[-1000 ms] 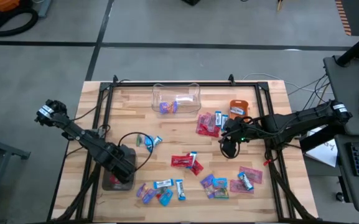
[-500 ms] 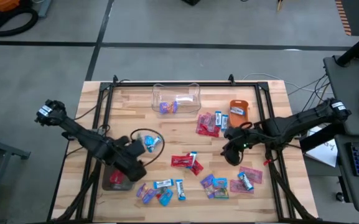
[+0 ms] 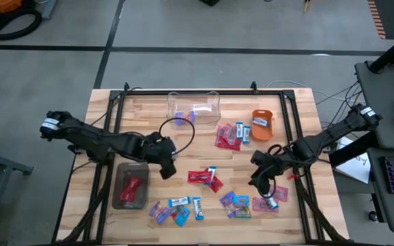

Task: Sort candy
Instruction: Put the white chocolate into the orange bin

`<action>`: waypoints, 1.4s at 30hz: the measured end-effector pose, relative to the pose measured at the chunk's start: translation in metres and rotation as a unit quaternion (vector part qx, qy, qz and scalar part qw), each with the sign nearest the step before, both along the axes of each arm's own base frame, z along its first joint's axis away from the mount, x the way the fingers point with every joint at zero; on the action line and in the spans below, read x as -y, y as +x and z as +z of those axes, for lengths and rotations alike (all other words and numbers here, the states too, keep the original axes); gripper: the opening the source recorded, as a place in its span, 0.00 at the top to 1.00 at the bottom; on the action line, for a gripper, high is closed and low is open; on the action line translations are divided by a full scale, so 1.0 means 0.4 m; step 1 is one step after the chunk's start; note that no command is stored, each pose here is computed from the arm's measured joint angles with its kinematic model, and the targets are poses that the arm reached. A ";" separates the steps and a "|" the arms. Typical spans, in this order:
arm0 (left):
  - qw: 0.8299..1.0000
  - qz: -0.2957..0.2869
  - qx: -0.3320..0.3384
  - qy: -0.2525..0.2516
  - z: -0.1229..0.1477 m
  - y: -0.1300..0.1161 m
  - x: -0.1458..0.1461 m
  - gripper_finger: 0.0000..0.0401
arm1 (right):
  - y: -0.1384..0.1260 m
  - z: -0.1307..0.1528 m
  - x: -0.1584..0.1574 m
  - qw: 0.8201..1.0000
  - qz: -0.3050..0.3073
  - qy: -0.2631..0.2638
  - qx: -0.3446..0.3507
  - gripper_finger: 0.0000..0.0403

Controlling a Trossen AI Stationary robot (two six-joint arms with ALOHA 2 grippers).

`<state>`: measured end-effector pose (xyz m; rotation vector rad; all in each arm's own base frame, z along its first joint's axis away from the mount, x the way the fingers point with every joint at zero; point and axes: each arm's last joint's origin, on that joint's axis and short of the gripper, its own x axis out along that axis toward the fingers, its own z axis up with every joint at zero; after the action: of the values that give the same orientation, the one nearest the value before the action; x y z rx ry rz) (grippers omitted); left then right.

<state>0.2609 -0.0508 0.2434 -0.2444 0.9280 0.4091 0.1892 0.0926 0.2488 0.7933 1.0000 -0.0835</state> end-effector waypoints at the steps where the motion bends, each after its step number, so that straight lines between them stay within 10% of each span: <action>1: 1.000 -0.001 0.003 0.003 -0.009 0.002 -0.007 0.50 | -0.001 0.000 -0.002 1.000 -0.003 0.004 -0.002 0.59; 33: 0.994 0.023 -0.105 0.032 -0.282 0.040 -0.082 0.48 | -0.015 -0.011 0.003 0.997 -0.056 0.013 -0.050 0.59; 42: 0.994 0.023 -0.100 0.027 -0.283 0.044 -0.080 0.64 | -0.015 -0.011 0.004 0.998 -0.047 -0.003 -0.042 0.59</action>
<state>0.2783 -0.0187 0.1301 -0.1780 1.1082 0.5065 0.1832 0.0908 0.2444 0.8367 1.0405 -0.2016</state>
